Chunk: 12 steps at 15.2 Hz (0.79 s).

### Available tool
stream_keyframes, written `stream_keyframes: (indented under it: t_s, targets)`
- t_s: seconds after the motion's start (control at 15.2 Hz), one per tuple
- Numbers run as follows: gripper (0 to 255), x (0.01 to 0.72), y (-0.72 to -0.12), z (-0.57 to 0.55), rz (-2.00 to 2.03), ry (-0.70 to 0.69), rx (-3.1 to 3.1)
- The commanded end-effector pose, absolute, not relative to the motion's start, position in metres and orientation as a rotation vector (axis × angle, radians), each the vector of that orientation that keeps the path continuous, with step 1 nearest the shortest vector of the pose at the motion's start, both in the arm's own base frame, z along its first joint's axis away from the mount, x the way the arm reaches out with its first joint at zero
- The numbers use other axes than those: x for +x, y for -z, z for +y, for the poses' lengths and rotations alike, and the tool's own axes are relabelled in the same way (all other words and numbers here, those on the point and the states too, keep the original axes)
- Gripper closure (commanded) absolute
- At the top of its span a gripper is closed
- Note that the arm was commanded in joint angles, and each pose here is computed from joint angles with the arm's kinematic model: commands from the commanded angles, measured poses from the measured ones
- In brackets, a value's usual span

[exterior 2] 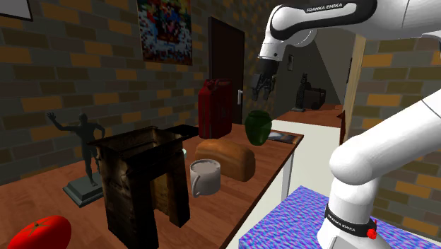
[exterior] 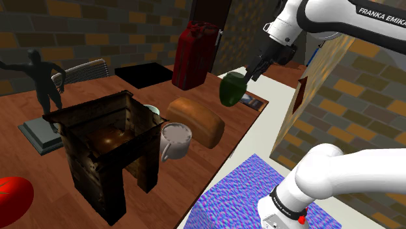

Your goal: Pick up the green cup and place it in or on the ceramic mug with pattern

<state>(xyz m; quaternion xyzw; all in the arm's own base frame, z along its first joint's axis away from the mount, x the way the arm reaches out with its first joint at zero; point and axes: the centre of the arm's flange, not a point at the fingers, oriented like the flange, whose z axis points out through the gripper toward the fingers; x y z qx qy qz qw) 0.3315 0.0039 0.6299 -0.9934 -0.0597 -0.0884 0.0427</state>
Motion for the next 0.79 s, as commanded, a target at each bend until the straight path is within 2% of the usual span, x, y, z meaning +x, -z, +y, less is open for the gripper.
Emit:
stream_keyframes:
  t_s: [0.0,0.73]
  targets:
    - [0,0.332,-0.630,0.004,-0.183,0.270,-3.039]
    - [0,0.419,-0.549,0.087,-0.109,0.242,-3.026]
